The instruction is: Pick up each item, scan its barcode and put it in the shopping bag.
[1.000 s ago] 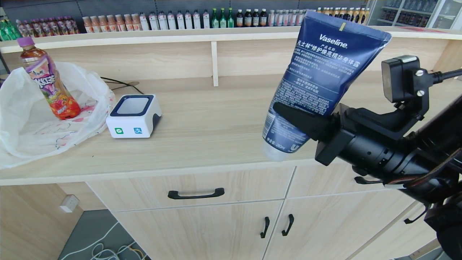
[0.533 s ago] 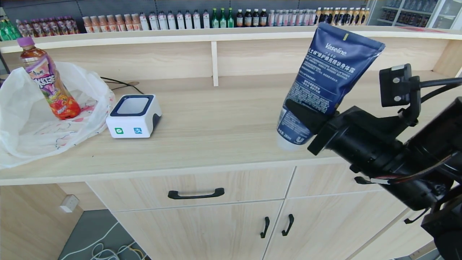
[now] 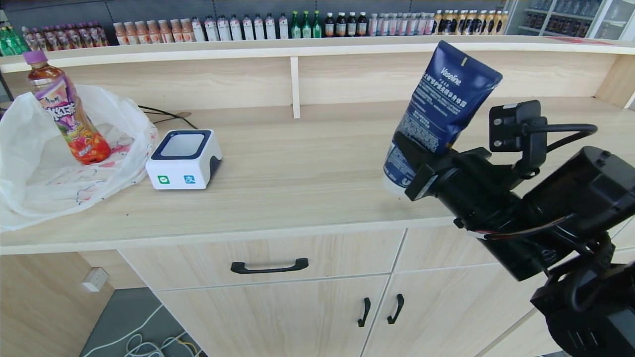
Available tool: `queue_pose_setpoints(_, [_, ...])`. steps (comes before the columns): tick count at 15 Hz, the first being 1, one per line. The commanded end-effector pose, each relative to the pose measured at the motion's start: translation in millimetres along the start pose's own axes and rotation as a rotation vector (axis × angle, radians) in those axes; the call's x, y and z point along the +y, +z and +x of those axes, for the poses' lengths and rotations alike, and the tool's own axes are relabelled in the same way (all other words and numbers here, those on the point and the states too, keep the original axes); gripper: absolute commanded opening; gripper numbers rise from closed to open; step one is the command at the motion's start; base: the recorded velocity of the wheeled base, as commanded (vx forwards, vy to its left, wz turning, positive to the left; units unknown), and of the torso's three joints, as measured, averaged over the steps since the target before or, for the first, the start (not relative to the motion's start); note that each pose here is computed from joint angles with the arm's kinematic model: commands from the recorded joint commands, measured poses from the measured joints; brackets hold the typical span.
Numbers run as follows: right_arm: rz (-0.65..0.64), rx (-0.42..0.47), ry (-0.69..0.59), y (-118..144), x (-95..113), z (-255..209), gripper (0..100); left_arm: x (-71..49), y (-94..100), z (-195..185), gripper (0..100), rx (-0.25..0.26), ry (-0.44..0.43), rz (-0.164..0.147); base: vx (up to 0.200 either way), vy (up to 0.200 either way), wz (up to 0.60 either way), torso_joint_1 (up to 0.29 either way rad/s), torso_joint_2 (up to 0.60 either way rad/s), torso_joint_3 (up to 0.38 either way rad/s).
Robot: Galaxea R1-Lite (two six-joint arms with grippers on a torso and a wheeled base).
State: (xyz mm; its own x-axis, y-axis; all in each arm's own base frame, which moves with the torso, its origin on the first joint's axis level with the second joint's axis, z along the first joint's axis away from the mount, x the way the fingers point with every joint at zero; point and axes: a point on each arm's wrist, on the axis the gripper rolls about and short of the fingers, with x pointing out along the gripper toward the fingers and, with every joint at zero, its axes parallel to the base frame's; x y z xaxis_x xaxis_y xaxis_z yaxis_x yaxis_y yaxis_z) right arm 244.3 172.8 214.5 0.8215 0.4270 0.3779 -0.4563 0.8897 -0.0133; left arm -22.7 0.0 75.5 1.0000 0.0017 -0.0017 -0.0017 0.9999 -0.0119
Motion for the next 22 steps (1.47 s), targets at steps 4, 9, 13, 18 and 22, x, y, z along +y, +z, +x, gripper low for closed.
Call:
queue_pose_setpoints(4, [-0.054,0.007,-0.098,-3,-1,3,0,0.0,0.0,0,100,0.001,0.001,-0.002,0.0,0.0,0.0,0.0,0.0,0.0])
queue_pose_setpoints(9, [-0.071,-0.056,-0.211,8,-6,3,0,0.0,0.0,0,100,0.0,0.0,0.001,0.0,0.0,0.0,0.0,0.0,0.0])
queue_pose_setpoints(13, [-0.076,-0.026,-0.213,2,-7,-2,0,0.0,0.0,0,100,0.0,0.0,0.0,0.0,0.2,0.0,0.0,0.0,0.006])
queue_pose_setpoints(18, [-0.073,-0.049,-0.217,6,-7,-1,0,0.0,-0.1,0,100,0.003,0.0,0.0,0.0,0.2,0.0,0.001,0.01,0.001])
queue_pose_setpoints(22, [-0.072,-0.055,-0.22,6,-7,-2,0,0.0,-0.2,0,100,0.001,0.0,-0.002,0.0,0.2,0.0,0.002,0.0,-0.001])
